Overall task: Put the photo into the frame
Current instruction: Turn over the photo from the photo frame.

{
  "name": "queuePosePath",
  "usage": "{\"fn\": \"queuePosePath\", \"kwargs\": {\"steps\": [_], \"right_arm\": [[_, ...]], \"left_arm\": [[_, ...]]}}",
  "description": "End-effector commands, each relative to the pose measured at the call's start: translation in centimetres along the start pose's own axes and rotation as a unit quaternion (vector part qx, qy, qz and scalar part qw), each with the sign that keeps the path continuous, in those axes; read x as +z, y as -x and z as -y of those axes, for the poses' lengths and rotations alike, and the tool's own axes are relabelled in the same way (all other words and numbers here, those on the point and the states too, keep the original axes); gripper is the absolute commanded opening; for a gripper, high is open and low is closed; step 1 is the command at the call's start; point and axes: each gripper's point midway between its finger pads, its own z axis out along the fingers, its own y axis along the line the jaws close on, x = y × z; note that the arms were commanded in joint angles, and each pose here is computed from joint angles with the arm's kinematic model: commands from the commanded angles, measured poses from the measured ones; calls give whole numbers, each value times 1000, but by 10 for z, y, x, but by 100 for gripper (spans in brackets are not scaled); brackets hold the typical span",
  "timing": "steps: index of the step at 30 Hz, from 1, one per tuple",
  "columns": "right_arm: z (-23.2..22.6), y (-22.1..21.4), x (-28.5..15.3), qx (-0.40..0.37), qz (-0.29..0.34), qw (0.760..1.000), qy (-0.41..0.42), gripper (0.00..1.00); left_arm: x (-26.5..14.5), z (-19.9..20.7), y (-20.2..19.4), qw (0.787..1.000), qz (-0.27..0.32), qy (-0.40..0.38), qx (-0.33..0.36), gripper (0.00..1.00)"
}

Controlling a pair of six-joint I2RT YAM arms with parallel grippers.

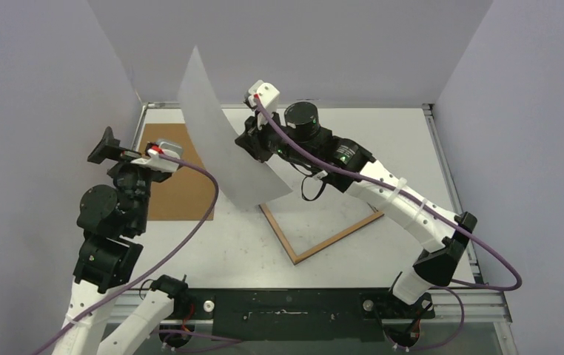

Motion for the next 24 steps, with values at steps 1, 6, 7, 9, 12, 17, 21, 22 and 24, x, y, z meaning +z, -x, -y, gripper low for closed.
{"fn": "queuePosePath", "kwargs": {"steps": [1,6,7,9,12,17,21,22,24], "right_arm": [[-4,29,-19,27,6,999,-21,5],[-33,27,-32,26,-37,999,-3,5],[-37,24,-35,26,-49,998,-3,5],[-41,15,-41,29,-69,997,-3,5],[-39,-1,-49,31,-96,995,-10,5],[9,-33,-63,54,-140,987,-54,5],[92,-66,-72,88,-165,975,-119,5],[114,-78,-74,102,-175,970,-133,5],[147,-103,-75,124,-195,961,-150,5]], "left_arm": [[-3,-49,31,988,38,87,-126,96],[13,-28,17,976,5,71,-208,96],[18,-23,13,972,0,67,-226,96],[24,-20,5,961,-11,68,-266,96],[37,-19,-14,944,-39,69,-321,96],[59,0,-51,929,-101,40,-355,96],[76,44,-77,924,-148,-31,-350,96],[79,56,-85,921,-164,-51,-349,96],[86,77,-101,911,-202,-83,-351,96]]}}
